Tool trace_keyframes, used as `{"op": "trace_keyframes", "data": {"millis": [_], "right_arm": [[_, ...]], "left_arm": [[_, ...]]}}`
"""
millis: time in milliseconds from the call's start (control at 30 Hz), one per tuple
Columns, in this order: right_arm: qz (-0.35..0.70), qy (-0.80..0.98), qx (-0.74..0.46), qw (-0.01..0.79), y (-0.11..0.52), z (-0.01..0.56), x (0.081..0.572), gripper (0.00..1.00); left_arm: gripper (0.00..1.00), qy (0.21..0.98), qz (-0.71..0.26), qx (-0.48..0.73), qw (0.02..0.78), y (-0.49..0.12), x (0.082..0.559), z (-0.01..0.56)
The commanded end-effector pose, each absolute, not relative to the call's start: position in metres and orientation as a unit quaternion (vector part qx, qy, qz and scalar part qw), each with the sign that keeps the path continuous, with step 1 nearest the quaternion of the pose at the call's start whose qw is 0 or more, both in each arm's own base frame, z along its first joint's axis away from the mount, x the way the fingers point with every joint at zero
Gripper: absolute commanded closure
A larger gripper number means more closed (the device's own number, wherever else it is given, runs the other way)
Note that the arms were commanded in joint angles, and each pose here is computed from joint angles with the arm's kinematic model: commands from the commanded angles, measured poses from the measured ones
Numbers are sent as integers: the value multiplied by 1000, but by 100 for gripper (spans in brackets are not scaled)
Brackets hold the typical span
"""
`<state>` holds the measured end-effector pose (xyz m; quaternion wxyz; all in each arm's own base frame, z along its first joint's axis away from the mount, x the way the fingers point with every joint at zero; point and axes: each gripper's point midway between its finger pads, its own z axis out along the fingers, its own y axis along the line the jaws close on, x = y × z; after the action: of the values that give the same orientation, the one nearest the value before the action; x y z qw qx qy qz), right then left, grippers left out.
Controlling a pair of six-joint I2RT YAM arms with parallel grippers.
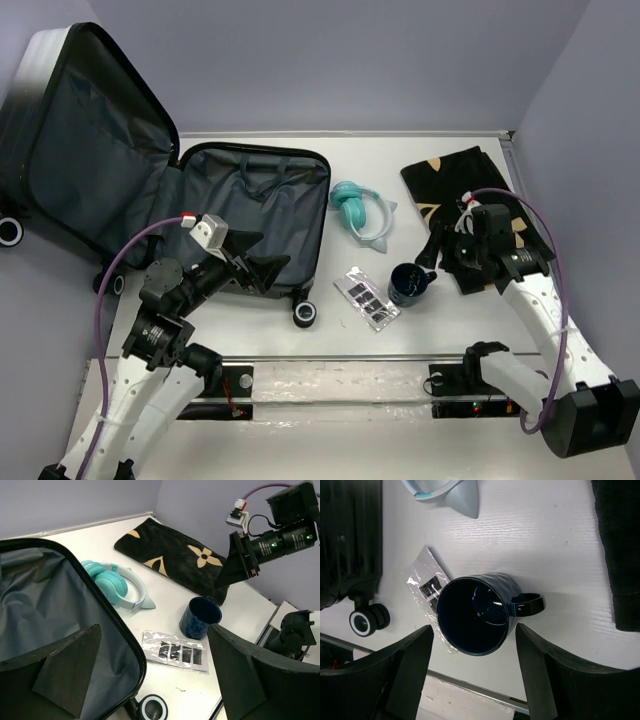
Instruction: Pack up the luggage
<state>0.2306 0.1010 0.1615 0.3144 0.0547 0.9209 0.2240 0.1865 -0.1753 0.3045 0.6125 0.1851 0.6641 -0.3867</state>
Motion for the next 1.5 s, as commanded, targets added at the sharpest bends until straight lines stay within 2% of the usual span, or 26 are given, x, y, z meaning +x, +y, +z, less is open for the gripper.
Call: {"op": "trace_keyframes", "data": {"millis": [0, 467, 633, 867, 967, 1067, 1100, 1167, 1267, 1467], "right_arm": [[196, 921, 26, 335, 107, 161, 252, 27], [147, 957, -18, 248, 129, 115, 254, 27], [114, 963, -17, 242, 126, 107, 261, 28], [97, 965, -14, 243, 123, 109, 263, 38], [83, 964, -11, 253, 118, 112, 266, 47], [78, 971, -14, 224, 120, 93, 264, 57], [77, 973, -20, 217, 122, 87, 262, 64], [77, 976, -18, 205, 124, 76, 263, 72], [73, 975, -19, 211, 123, 79, 266, 92], [92, 938, -9, 335, 122, 179, 276, 93]], "left_arm": [[1, 648, -397, 206, 617, -181, 182, 319], [1, 645, -388, 204, 627, -177, 183, 322], [1, 643, -385, 203, 630, -176, 183, 323], [1, 642, -384, 204, 631, -176, 183, 324], [1, 641, -384, 205, 633, -176, 183, 325], [1, 641, -382, 202, 634, -175, 183, 325], [1, 648, -381, 200, 629, -174, 182, 321], [1, 648, -379, 196, 631, -173, 183, 322], [1, 647, -378, 191, 634, -171, 183, 323], [1, 640, -377, 186, 643, -169, 180, 328]]}}
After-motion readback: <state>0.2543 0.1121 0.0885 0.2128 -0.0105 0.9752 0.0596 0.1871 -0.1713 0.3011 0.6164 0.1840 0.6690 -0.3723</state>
